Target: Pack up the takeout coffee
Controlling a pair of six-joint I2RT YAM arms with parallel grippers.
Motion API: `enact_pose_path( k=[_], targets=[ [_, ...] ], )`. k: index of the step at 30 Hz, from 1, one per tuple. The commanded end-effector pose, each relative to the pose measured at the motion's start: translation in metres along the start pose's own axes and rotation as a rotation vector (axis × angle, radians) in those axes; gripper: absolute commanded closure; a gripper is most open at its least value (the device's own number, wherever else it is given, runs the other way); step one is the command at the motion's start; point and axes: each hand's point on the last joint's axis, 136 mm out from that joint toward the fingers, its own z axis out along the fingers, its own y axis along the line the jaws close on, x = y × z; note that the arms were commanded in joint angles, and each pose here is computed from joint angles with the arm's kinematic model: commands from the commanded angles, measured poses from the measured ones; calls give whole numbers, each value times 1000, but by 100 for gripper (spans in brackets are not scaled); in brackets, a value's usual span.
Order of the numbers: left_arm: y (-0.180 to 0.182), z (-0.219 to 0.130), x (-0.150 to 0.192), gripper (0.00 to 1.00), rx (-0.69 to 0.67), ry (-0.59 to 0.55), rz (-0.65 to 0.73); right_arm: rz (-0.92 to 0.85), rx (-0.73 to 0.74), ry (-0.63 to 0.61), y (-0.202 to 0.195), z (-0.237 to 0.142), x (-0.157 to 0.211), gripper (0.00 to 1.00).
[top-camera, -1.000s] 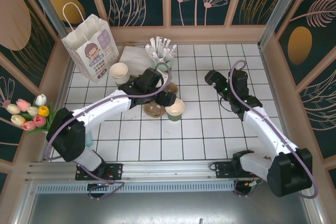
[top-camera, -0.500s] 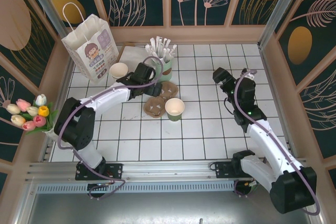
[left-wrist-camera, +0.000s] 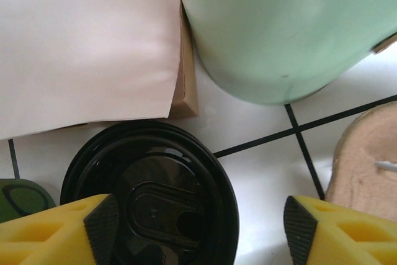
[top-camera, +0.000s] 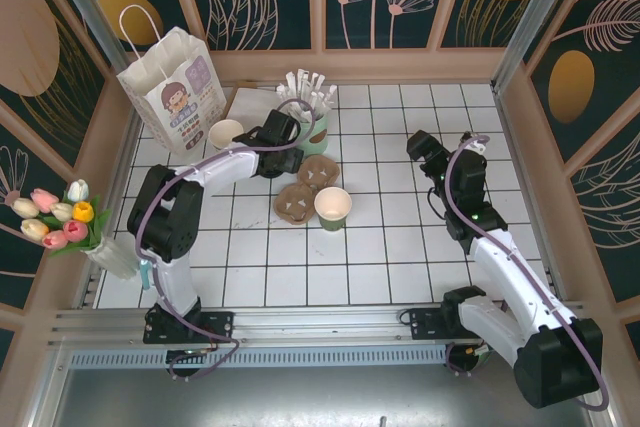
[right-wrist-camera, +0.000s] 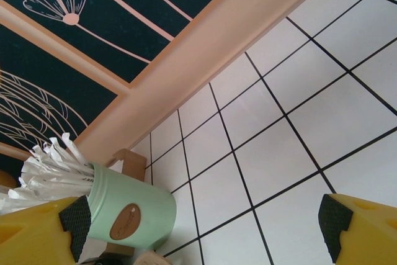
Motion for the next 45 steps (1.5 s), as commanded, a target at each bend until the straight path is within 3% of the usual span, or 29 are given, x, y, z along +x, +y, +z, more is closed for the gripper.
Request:
enact_pose_path(
  k=[1, 12, 26, 36, 45],
  targets=[
    [5, 3, 3, 33, -37, 23, 16, -11, -24, -52, 7, -4, -13, 4],
    [7, 17, 24, 57, -50, 61, 15, -10, -37, -50, 10, -4, -14, 5],
    [13, 27, 31, 59, -93, 68, 29, -4, -60, -54, 18, -7, -20, 5],
    [11, 8, 15, 79, -67, 13, 1, -1, -55, -62, 18, -10, -21, 5],
    [13, -14, -2, 89, -56, -34, -9, 8, -57, -59, 17, -9, -20, 5]
  ],
)
